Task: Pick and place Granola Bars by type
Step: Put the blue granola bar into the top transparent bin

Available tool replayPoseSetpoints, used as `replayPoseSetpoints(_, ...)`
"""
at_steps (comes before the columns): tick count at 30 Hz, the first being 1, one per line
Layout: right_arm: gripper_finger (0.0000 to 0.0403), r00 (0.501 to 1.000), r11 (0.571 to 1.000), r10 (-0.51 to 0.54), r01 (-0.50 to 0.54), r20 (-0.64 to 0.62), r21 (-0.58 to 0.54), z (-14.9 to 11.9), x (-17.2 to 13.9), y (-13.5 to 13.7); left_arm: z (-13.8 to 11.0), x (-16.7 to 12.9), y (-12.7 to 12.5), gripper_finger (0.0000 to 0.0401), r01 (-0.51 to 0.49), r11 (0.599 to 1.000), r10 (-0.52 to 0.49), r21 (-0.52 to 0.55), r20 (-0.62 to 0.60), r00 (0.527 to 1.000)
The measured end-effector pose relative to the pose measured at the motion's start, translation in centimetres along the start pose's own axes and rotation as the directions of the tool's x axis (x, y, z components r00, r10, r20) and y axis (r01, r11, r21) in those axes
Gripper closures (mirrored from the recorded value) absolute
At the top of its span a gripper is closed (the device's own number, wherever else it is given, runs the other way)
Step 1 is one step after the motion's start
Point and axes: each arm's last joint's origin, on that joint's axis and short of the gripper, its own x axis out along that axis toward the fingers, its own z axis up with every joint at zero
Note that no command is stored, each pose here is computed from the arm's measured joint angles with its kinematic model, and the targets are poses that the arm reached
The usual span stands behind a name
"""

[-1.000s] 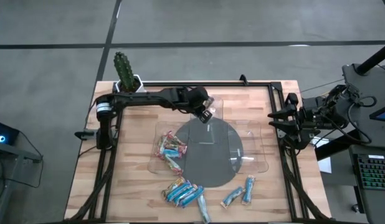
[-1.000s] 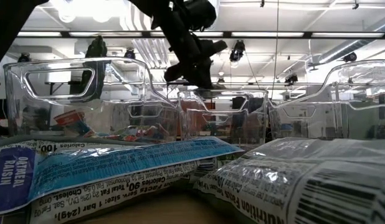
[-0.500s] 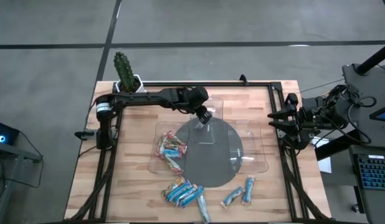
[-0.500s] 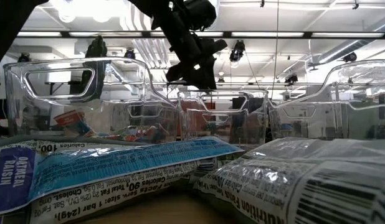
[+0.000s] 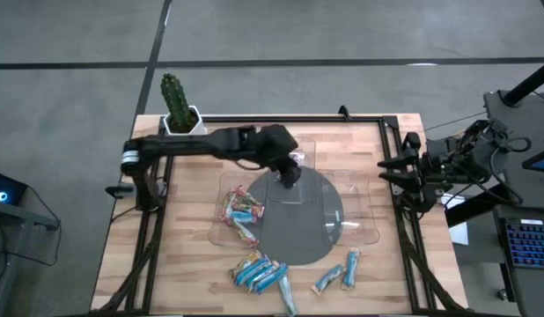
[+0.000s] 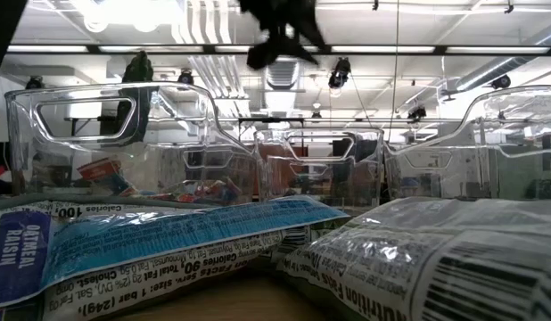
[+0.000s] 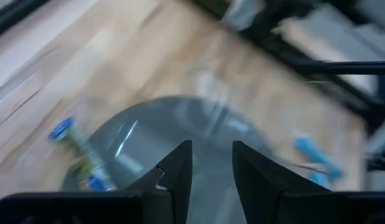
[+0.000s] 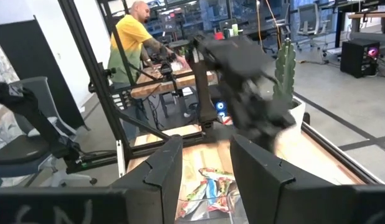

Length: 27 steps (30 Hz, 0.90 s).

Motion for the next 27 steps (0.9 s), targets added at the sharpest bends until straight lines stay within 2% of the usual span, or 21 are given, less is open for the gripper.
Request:
replayPoseSetpoints(3, 0.0275, 1.0, 1.0, -0.003, 0.003, -0.009, -0.006, -0.1, 0.0, 0.0, -0.2, -3.1, -3.4, 0.0305, 0.092, 0.992, -0.097, 0.087, 0.052, 0.994)
replayPoseSetpoints(6, 0.0275, 1.0, 1.0, -0.004, 0.004, -0.01, -0.006, -0.1, 0.1, 0.1, -1.3, -5.9, -6.5, 0.0305, 0.188, 0.973, -0.197, 0.131, 0.066, 0.978)
replayPoseSetpoints(12, 0.0275, 1.0, 1.0, -0.005, 0.005, -0.013, -0.005, -0.2, 0.2, 0.2, -5.0, -9.0, -11.7, 0.0305, 0.336, 0.939, -0.337, 0.077, 0.002, 0.942)
replayPoseSetpoints(19, 0.0275, 1.0, 1.0, -0.006, 0.006, -0.016, -0.009, -0.3, 0.3, 0.3, -10.0, -8.5, -16.6, 0.0305, 0.378, 0.925, -0.371, 0.046, -0.113, 0.922)
replayPoseSetpoints(27, 0.0275, 1.0, 1.0, -0.006, 0.006, -0.016, -0.009, -0.3, 0.3, 0.3, -14.1, -6.2, -18.9, 0.0305, 0.325, 0.944, -0.33, -0.061, -0.24, 0.913)
